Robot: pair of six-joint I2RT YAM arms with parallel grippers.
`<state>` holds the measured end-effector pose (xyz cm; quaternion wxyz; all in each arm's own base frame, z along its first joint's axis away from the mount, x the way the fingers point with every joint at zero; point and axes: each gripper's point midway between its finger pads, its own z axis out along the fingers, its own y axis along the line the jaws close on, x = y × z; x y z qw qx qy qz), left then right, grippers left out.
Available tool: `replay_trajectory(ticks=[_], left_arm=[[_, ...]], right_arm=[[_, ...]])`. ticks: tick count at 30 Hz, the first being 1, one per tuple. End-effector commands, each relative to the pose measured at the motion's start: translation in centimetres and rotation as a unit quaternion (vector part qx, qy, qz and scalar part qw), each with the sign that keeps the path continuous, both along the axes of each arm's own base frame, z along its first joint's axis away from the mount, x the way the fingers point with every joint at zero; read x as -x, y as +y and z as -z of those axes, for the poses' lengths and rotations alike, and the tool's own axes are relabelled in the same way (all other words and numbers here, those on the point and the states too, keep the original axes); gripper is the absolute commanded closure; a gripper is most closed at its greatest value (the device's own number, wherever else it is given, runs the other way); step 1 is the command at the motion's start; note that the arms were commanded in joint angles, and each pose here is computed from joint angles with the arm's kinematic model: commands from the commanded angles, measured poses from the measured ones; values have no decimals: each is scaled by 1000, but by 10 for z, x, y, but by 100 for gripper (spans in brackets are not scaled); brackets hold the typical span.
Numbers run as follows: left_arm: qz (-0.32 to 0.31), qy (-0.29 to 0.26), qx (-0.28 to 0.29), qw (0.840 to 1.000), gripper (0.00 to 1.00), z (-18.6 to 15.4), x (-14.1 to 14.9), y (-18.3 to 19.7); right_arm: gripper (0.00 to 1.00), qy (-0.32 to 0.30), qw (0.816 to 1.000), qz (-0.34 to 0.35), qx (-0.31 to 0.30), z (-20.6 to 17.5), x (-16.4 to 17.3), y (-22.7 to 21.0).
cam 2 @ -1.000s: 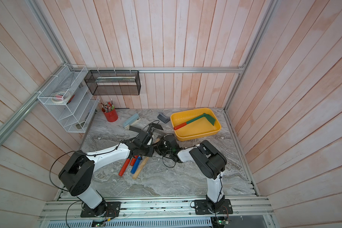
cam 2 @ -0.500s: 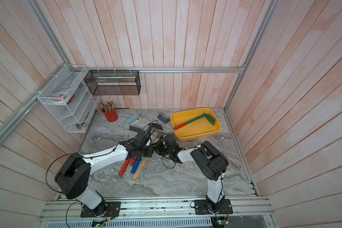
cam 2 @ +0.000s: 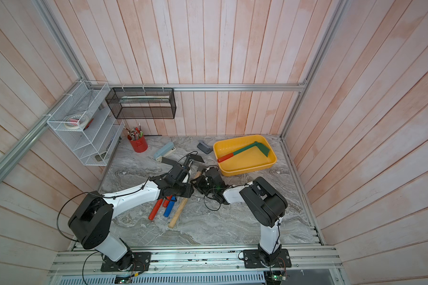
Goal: Put the small hoe into the storage box
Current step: Pick up the hoe from the center of the board.
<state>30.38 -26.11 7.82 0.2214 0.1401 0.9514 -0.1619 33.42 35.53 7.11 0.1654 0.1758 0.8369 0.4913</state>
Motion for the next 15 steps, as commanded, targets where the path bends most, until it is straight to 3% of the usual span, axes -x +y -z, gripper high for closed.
replay_trajectory(ticks=[1,7,15], left_arm=[[2,-3,5,1000,46,-7,0,-3],[-3,-15,3,1000,38,-13,-2,1],[-15,-29,8,999,37,-21,-7,7]], right_arm=[[100,-63,998,0,-14,-32,-7,-1],[100,-98,995,-9,-8,-38,-6,-5],[100,-146,989,-22,-14,-57,-1,-12]])
